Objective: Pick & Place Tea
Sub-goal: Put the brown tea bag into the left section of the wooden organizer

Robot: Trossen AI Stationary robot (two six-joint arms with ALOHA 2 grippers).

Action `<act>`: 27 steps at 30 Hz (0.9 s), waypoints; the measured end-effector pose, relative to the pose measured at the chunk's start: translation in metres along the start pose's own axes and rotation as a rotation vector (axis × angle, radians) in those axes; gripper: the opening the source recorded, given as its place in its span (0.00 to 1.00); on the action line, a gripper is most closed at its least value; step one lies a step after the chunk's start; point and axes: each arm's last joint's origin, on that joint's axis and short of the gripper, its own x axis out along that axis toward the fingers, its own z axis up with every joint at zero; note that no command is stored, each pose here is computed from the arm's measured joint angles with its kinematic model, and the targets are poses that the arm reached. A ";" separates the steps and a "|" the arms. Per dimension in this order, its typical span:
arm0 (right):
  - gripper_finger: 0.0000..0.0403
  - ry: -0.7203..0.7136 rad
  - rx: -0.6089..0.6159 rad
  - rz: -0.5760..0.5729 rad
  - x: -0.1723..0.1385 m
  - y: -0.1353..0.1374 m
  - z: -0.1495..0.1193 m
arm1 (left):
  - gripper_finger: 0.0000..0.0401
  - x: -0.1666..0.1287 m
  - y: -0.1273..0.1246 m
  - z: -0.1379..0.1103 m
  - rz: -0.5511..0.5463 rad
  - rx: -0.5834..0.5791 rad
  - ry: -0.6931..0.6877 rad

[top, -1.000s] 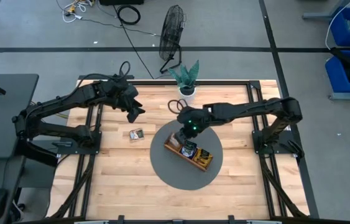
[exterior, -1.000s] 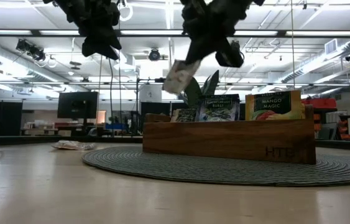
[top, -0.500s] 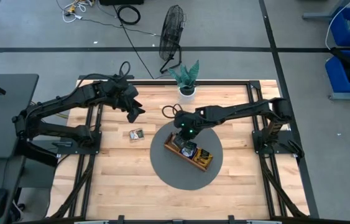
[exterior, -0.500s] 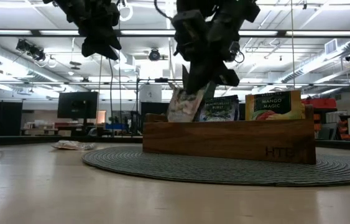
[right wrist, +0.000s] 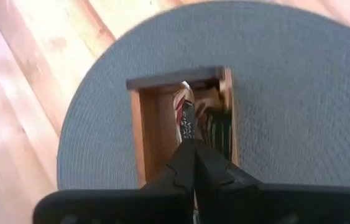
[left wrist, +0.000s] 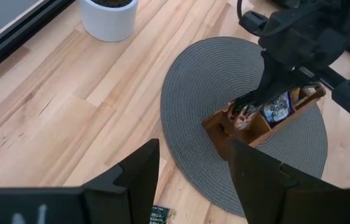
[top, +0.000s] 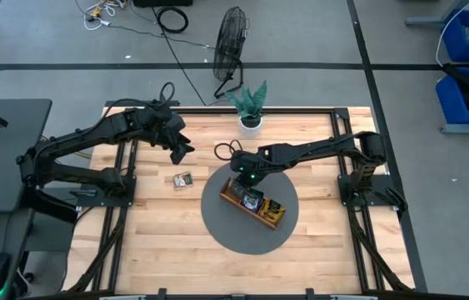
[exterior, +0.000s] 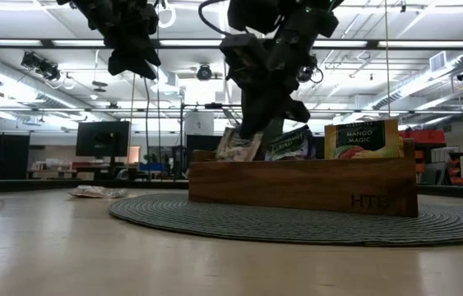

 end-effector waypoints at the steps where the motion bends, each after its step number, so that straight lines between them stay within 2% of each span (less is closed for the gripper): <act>1: 0.00 -0.012 -0.003 -0.001 0.000 0.000 0.001 | 0.49 0.000 0.000 0.000 0.000 0.000 0.000; 5: 0.00 -0.005 -0.003 0.015 0.000 -0.003 0.004 | 0.49 0.000 0.000 0.000 0.000 0.000 0.000; 9: 0.00 0.038 0.000 -0.018 0.002 -0.008 0.001 | 0.49 0.000 0.000 0.000 0.000 0.000 0.000; 16: 0.00 0.001 -0.025 0.026 0.002 -0.006 0.006 | 0.49 0.000 0.000 0.000 0.000 0.001 0.002; 25: 0.00 0.067 -0.014 0.046 0.014 -0.008 0.003 | 0.49 0.000 0.000 0.000 0.000 0.002 0.002; 27: 0.00 0.046 -0.020 0.052 0.015 -0.006 0.004 | 0.49 0.001 0.000 0.000 0.000 0.002 0.002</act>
